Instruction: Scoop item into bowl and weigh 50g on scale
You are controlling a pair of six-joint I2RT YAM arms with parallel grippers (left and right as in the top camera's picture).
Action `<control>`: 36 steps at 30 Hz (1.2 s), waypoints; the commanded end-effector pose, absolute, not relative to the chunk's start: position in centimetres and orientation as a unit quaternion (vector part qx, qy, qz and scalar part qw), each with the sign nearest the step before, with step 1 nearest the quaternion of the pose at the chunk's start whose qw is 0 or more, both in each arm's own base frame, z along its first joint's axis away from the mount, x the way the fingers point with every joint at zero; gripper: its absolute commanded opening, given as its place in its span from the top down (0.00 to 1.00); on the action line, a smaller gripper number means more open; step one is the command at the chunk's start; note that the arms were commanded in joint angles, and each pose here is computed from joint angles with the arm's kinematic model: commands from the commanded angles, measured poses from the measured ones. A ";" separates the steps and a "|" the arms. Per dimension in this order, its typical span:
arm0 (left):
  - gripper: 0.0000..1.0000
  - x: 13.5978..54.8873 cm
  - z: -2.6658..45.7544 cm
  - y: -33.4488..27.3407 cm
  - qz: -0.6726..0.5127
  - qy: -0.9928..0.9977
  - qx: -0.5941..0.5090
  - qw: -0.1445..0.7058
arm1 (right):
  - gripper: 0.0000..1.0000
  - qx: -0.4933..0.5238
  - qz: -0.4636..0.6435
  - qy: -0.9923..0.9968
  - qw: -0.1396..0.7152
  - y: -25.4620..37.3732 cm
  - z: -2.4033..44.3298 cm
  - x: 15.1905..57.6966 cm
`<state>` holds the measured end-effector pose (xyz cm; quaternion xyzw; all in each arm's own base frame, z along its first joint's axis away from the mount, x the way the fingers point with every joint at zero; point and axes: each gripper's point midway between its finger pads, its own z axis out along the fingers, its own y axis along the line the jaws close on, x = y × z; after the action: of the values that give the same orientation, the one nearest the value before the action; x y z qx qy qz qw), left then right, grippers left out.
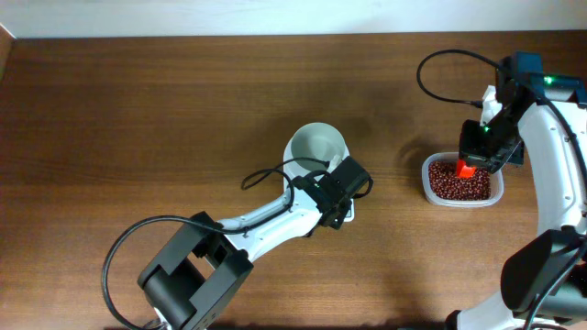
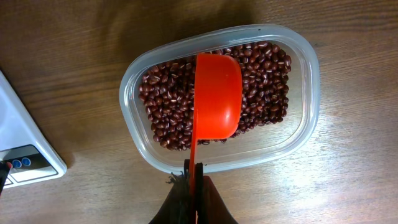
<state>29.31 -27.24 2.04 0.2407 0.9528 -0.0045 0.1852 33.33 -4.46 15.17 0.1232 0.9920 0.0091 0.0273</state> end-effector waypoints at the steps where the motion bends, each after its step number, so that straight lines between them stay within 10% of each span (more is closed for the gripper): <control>1: 1.00 29.0 1.2 -27.7 -0.007 0.952 0.253 0.172 | 0.96 0.126 0.012 0.991 0.041 -4.5 16.0 33.7; 27: 1.00 29.1 -0.3 -27.0 -0.022 0.962 0.236 0.133 | 0.96 0.126 0.012 0.991 0.037 -4.5 15.9 33.5; 36: 1.00 30.4 6.7 -28.7 -0.058 0.950 0.243 0.186 | 0.96 0.126 0.012 0.991 0.043 -4.5 16.0 33.8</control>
<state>29.50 -27.57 2.41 0.2405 0.9588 -0.0270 0.1486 33.34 -4.46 15.18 0.1233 0.9919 0.0091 0.0277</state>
